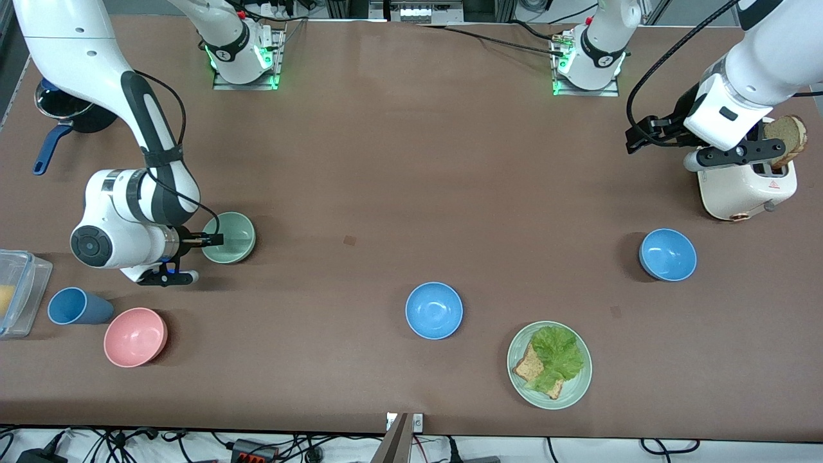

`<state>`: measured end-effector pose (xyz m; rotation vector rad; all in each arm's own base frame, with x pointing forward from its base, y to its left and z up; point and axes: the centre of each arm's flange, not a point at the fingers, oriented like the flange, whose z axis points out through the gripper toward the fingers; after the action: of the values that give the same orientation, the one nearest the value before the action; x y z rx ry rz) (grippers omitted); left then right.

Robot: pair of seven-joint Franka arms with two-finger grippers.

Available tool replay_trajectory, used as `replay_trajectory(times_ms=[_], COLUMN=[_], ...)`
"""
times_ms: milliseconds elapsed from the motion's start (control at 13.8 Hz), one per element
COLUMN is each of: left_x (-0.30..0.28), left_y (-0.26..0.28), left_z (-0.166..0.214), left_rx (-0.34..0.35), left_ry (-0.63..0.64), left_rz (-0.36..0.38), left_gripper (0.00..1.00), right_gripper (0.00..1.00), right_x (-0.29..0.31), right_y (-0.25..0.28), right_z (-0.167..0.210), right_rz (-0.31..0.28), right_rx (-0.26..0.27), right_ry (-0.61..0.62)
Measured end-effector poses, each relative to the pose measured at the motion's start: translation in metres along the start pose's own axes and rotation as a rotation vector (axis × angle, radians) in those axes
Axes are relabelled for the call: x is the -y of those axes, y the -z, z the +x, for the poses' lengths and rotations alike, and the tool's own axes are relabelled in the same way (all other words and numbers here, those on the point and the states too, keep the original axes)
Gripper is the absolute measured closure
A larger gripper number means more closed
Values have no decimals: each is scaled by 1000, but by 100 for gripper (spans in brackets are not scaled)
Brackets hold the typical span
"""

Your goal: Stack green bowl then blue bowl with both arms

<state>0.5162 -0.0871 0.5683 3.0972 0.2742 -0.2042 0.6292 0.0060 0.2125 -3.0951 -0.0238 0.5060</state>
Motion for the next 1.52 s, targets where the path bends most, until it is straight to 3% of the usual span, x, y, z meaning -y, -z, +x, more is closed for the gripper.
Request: replay_trajectory(times_ms=[72,145,435,580,942,1159,1377,1522], left_x=[0,0,1,1,23,41,54,77], left_y=[0,0,-1,-4,-21,-31,-57,-81], left_z=[0,0,-1,0,18,29,48,72], left_rx=[4,5,9,18,57,86,120,115], left_ry=[0,0,1,1,47,80,74,-11], left_rz=[1,2,3,4,0,-3,-1,2], left_gripper=[0,0,0,0,0,0,0,0], right_gripper=[25,33,79,96,96,96,96,96], right_x=[-1,-1,-1,1,43,150,276,338], right_y=[-2,-3,-7,-5,13,37,46,38], right_z=[0,1,1,0,3,-4,-37,-59], right_rz=[2,2,3,8,0,-4,-5,70], right_rx=[1,3,10,15,-21,-75,-109,-85], right_ry=[-2,-2,-3,-3,61,89,81,71])
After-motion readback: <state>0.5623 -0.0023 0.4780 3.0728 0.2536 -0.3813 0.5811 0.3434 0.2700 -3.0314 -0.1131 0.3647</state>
